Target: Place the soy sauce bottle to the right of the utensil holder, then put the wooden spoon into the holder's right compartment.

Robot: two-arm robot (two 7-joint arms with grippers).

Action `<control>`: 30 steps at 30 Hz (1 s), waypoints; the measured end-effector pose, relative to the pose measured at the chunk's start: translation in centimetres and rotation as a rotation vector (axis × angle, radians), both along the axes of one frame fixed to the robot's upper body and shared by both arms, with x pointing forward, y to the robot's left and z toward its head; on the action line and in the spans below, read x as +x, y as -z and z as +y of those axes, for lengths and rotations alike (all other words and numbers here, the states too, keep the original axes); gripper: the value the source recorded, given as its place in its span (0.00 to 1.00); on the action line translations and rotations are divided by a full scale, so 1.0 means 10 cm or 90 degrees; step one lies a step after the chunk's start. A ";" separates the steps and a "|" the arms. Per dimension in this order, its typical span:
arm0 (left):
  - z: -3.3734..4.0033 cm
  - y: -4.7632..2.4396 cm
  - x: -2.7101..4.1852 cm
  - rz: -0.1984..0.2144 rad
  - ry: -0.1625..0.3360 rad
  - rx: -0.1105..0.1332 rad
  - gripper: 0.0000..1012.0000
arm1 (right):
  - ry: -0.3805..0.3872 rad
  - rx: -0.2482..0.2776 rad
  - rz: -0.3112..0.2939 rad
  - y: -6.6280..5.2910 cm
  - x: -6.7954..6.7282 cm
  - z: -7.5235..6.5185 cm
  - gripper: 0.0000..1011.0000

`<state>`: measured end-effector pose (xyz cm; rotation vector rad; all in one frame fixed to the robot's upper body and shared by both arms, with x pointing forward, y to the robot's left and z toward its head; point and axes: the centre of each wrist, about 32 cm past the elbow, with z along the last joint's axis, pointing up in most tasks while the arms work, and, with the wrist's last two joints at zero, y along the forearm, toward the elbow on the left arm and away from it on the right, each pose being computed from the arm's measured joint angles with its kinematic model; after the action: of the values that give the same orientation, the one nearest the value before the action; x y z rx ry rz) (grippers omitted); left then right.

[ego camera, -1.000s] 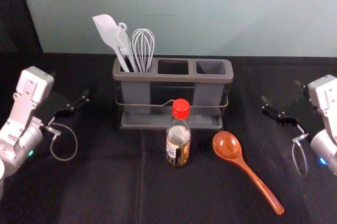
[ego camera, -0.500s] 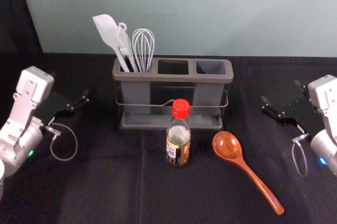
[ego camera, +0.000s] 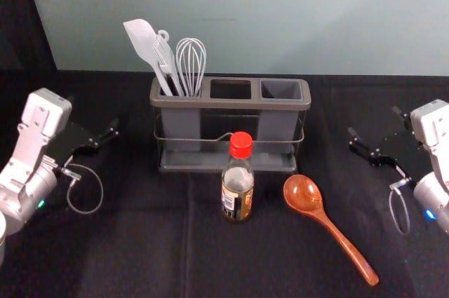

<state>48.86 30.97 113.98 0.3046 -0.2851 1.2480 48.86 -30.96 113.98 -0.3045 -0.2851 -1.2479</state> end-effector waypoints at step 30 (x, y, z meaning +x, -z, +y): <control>0.000 0.000 0.000 0.000 0.000 0.000 0.99 | -0.260 0.032 0.116 -0.47 -0.42 0.06 0.99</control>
<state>48.86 30.97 113.98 0.3045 -0.2850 1.2479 44.68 -30.34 118.64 -0.2961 -0.1487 -0.8174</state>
